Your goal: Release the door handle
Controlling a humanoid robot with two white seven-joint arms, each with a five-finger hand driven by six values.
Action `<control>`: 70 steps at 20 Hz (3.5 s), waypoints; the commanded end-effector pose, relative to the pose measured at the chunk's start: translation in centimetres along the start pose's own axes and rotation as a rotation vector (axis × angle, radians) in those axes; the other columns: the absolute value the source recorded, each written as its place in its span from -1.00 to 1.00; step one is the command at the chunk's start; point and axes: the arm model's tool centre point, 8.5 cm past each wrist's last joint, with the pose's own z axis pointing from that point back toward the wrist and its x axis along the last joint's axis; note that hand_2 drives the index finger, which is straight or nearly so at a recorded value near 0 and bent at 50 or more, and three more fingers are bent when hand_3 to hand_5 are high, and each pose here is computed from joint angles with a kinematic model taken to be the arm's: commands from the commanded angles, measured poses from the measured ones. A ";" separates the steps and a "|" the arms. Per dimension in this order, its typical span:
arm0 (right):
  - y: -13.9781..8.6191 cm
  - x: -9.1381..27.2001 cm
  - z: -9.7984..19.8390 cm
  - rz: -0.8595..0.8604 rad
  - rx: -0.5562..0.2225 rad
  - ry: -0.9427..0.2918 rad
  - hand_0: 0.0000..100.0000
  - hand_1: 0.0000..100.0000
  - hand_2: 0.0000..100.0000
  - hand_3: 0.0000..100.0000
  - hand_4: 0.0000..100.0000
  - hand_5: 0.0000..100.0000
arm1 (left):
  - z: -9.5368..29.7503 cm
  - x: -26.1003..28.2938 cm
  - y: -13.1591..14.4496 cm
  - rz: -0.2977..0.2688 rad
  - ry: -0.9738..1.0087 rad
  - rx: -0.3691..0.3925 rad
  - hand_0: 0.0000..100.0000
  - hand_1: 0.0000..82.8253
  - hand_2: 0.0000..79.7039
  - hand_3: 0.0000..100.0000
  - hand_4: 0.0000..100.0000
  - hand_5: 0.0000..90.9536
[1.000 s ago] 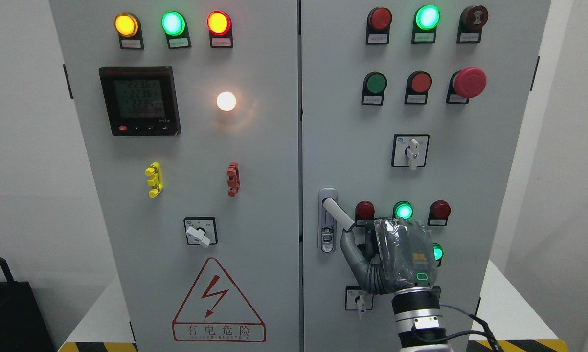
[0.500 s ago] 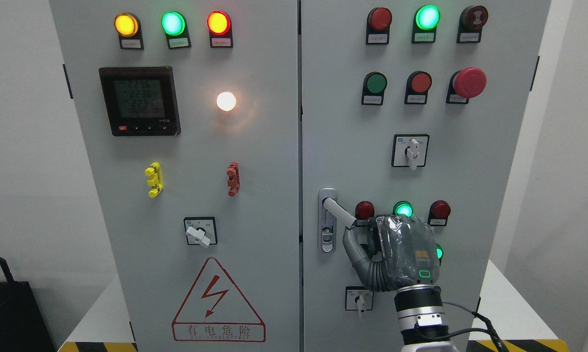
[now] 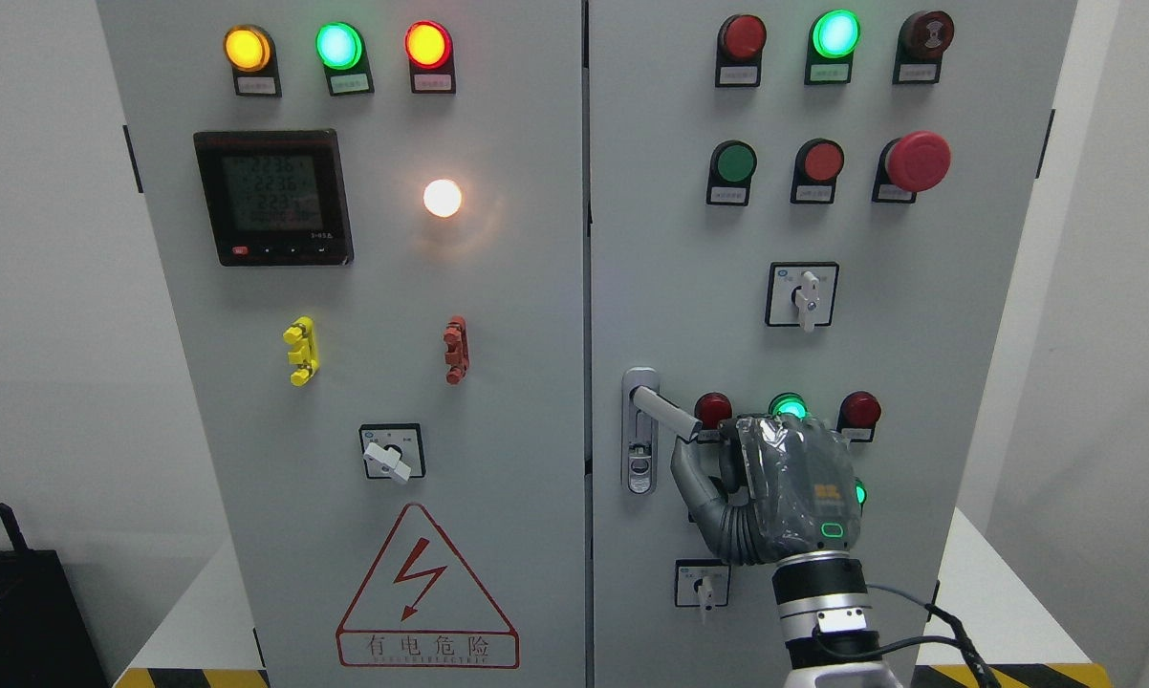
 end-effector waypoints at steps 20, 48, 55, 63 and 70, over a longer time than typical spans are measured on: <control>-0.6 -0.3 -0.3 0.011 -0.020 -0.002 0.23 -0.55 1.00 1.00 1.00 1.00 | 0.0 0.0 0.0 0.018 -0.001 0.000 -0.76 -0.06 -1.00 -1.00 -1.00 -1.00; -3.6 -4.8 6.3 0.139 -0.154 -0.173 0.26 -0.47 0.74 1.00 0.73 0.80 | 0.0 0.0 0.0 0.018 0.001 0.000 -0.76 -0.06 -1.00 -1.00 -1.00 -1.00; -6.1 -7.9 6.3 0.105 -0.181 -0.173 0.25 -0.56 -0.76 -0.56 -0.85 -1.00 | 0.0 0.0 0.0 0.018 0.001 0.000 -0.76 -0.06 -1.00 -1.00 -1.00 -1.00; -6.5 -8.5 7.1 -0.010 -0.162 -0.213 0.12 -0.78 -1.00 -1.00 -1.00 -1.00 | 0.0 0.0 0.0 0.018 -0.001 0.000 -0.76 -0.06 -1.00 -1.00 -1.00 -1.00; -6.1 -8.2 7.2 -0.041 -0.146 -0.207 0.06 -0.79 -1.00 -1.00 -1.00 -1.00 | 0.0 0.0 0.0 0.018 -0.001 0.000 -0.76 -0.06 -1.00 -1.00 -1.00 -1.00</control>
